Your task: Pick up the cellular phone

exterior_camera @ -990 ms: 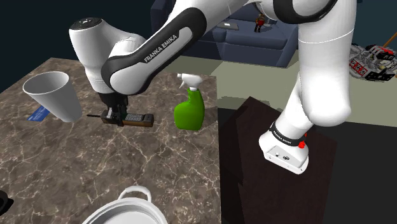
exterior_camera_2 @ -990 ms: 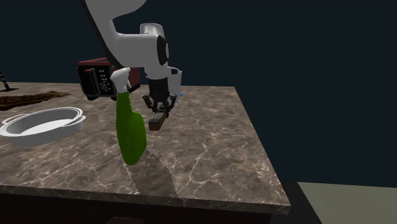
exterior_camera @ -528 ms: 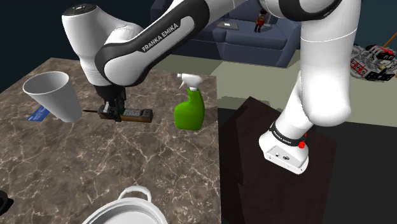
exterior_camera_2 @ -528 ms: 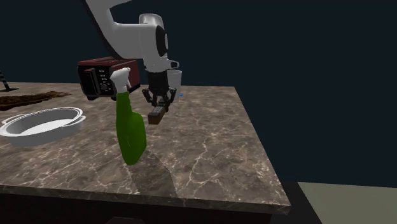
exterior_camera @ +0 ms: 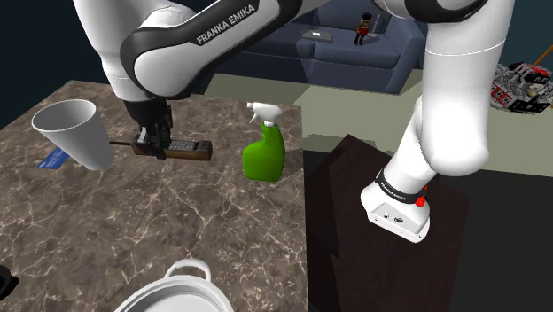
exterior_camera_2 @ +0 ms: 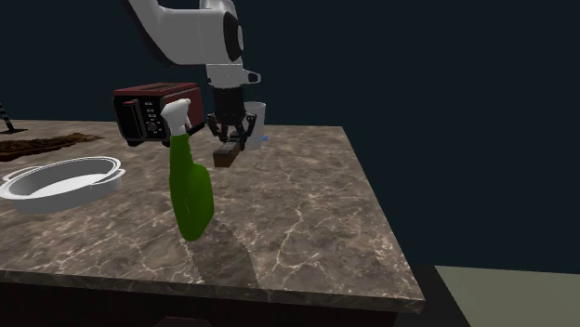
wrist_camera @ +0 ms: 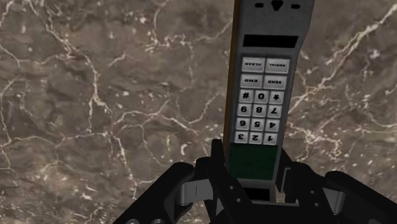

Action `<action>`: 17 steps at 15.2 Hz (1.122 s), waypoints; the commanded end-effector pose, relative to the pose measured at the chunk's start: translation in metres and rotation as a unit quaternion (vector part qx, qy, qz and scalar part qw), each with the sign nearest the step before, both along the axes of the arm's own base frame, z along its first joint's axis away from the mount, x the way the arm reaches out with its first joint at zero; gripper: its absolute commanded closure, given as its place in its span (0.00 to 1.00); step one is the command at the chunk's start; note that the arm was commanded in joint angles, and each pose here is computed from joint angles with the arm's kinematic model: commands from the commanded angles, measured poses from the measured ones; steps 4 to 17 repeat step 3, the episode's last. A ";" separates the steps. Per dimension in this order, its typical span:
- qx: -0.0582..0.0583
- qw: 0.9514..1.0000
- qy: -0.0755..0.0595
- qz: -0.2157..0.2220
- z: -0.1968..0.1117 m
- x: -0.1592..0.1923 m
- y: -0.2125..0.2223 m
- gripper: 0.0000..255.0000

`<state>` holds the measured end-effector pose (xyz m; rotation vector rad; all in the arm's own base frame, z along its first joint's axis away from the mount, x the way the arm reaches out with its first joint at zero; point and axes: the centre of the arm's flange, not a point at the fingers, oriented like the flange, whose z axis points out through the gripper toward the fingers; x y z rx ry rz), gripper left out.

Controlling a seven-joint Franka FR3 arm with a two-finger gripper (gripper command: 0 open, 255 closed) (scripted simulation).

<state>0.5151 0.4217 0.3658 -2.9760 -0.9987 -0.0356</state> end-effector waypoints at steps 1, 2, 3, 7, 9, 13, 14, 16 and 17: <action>0.000 1.000 0.000 0.000 0.011 0.000 0.000 1.00; 0.000 1.000 0.000 0.000 0.011 0.000 0.000 1.00; 0.000 1.000 0.000 0.000 0.011 0.000 0.000 1.00; 0.000 1.000 0.000 0.000 0.011 0.000 0.000 1.00; 0.000 1.000 0.000 0.000 0.011 0.000 0.000 1.00; 0.000 1.000 0.000 0.000 0.011 0.000 0.000 1.00; 0.000 1.000 0.000 0.000 0.011 0.000 0.000 1.00; 0.000 1.000 0.000 0.000 0.011 0.000 0.000 1.00; 0.000 1.000 0.000 0.000 0.011 0.000 0.000 1.00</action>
